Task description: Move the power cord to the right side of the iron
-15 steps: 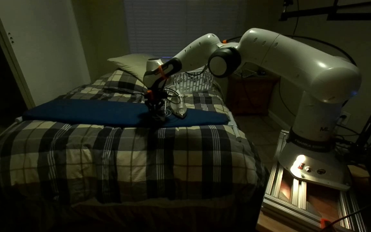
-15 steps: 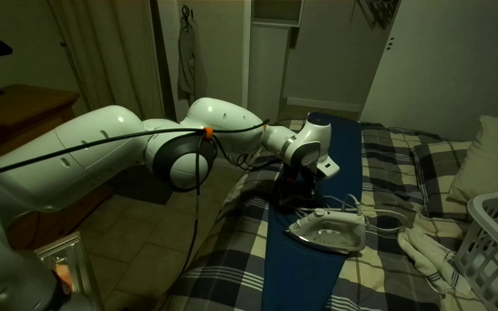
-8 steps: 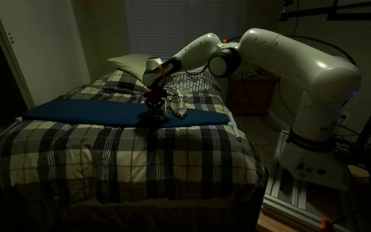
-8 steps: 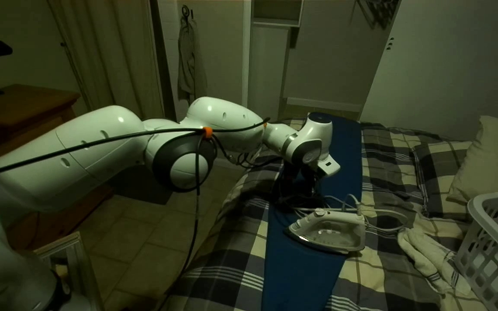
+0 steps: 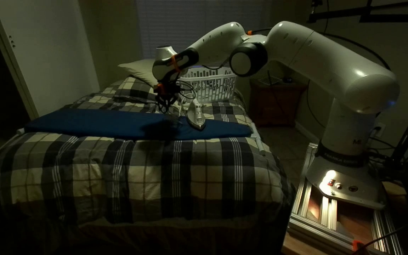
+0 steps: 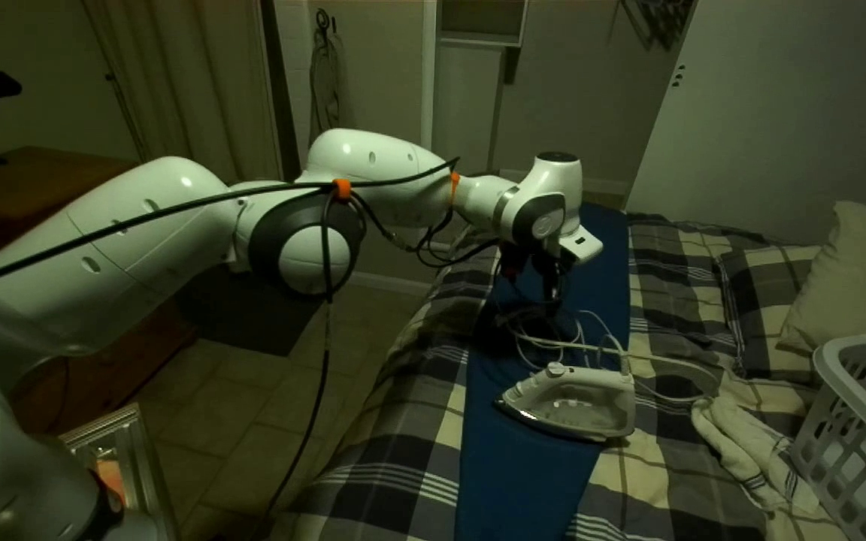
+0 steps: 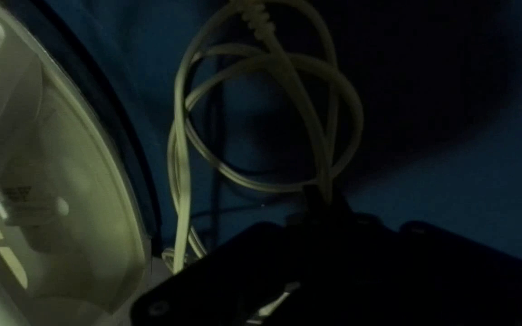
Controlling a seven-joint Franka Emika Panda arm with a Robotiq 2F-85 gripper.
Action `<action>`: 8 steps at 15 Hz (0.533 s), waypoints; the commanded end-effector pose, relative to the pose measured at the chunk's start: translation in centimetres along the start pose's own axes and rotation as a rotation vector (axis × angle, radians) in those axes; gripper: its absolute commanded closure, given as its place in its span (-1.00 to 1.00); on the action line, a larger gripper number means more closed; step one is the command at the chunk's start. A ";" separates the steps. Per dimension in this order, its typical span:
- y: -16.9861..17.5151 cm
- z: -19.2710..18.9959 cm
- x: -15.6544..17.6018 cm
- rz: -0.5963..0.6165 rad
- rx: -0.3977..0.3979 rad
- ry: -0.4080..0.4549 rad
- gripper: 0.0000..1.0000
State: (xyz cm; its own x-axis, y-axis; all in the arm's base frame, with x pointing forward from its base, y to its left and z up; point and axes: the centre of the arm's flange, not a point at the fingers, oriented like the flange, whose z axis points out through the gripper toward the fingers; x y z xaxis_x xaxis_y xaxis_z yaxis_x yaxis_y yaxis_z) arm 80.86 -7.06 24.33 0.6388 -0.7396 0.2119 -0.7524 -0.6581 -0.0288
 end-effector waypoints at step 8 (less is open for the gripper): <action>4.9 -12.3 -0.4 0.067 -0.221 0.161 0.91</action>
State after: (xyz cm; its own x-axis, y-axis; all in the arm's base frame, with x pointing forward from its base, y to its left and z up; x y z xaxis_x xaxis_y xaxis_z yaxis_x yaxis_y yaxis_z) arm 79.75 -8.12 33.35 0.5993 -0.7283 0.3324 -0.7892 -0.6071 0.0927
